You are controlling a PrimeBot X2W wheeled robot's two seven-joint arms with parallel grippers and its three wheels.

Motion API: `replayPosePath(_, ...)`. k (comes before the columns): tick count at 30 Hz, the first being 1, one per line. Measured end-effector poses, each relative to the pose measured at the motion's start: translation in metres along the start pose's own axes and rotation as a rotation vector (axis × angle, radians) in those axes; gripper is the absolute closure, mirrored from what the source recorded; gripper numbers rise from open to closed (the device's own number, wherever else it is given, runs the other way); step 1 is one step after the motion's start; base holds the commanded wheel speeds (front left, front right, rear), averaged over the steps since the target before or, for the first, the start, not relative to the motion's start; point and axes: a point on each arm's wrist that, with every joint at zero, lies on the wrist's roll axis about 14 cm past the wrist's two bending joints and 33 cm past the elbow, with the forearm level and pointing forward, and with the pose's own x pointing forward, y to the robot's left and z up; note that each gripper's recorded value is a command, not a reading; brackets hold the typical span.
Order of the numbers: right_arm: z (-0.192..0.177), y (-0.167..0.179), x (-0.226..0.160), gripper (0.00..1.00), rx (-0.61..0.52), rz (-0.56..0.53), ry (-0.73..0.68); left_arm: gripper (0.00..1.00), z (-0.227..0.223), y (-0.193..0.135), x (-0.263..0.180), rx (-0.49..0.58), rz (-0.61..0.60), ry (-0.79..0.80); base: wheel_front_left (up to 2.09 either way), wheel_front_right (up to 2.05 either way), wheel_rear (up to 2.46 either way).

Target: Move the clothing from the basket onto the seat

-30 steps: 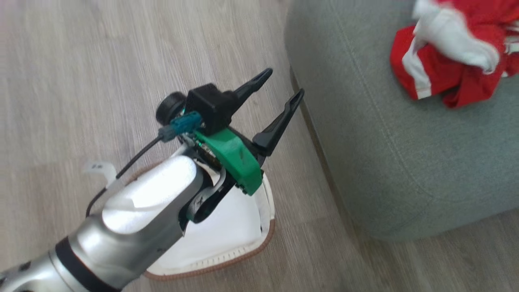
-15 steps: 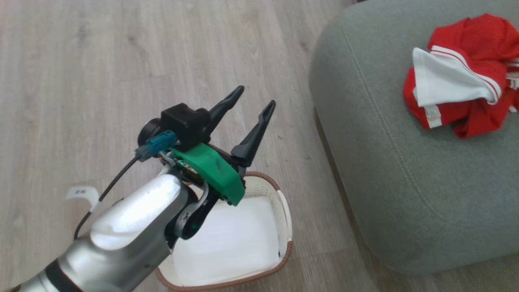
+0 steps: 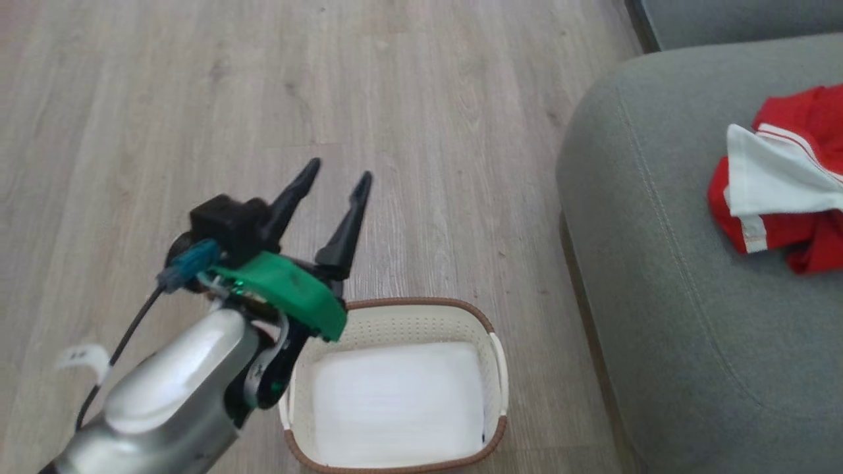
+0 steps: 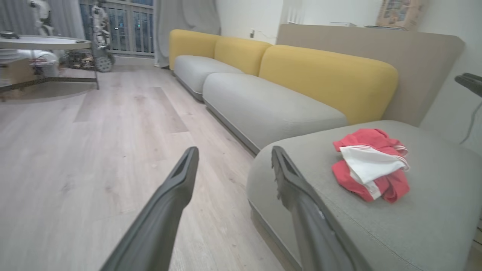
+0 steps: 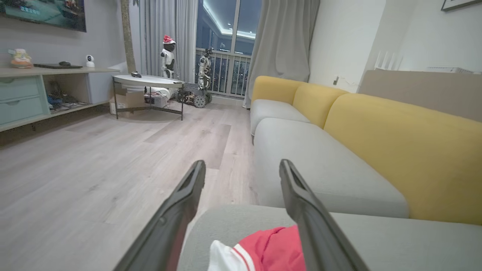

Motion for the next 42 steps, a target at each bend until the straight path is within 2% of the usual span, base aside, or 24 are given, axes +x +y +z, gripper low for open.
replayPosePath(7, -0.015, 0.048, -0.024, 0.0, 0.114, 0.006, -0.076, 0.0, 0.002, 0.038, -0.035, 0.006, 0.165, -0.018, 0.0, 0.0, 0.0)
replayPosePath(14, -0.042, 0.098, -0.057, 0.0, 0.219, 0.003, -0.021, 0.0, 0.006, 0.063, -0.063, 0.008, 0.288, -0.051, 0.0, 0.0, 0.0)
replayPosePath(24, -0.058, 0.136, -0.082, 0.0, 0.291, 0.017, 0.015, 0.0, -0.008, 0.096, -0.109, 0.049, 0.483, -0.057, 0.0, 0.0, 0.0)
replayPosePath(30, -0.061, 0.148, -0.089, 0.0, 0.32, 0.028, 0.013, 0.0, -0.016, 0.097, -0.123, 0.045, 0.501, -0.059, 0.0, 0.0, 0.0)
replayPosePath(42, -0.075, 0.165, -0.096, 0.0, 0.353, 0.063, 0.047, 0.0, -0.044, 0.089, -0.133, 0.084, 0.446, 0.004, 0.0, 0.0, 0.0)
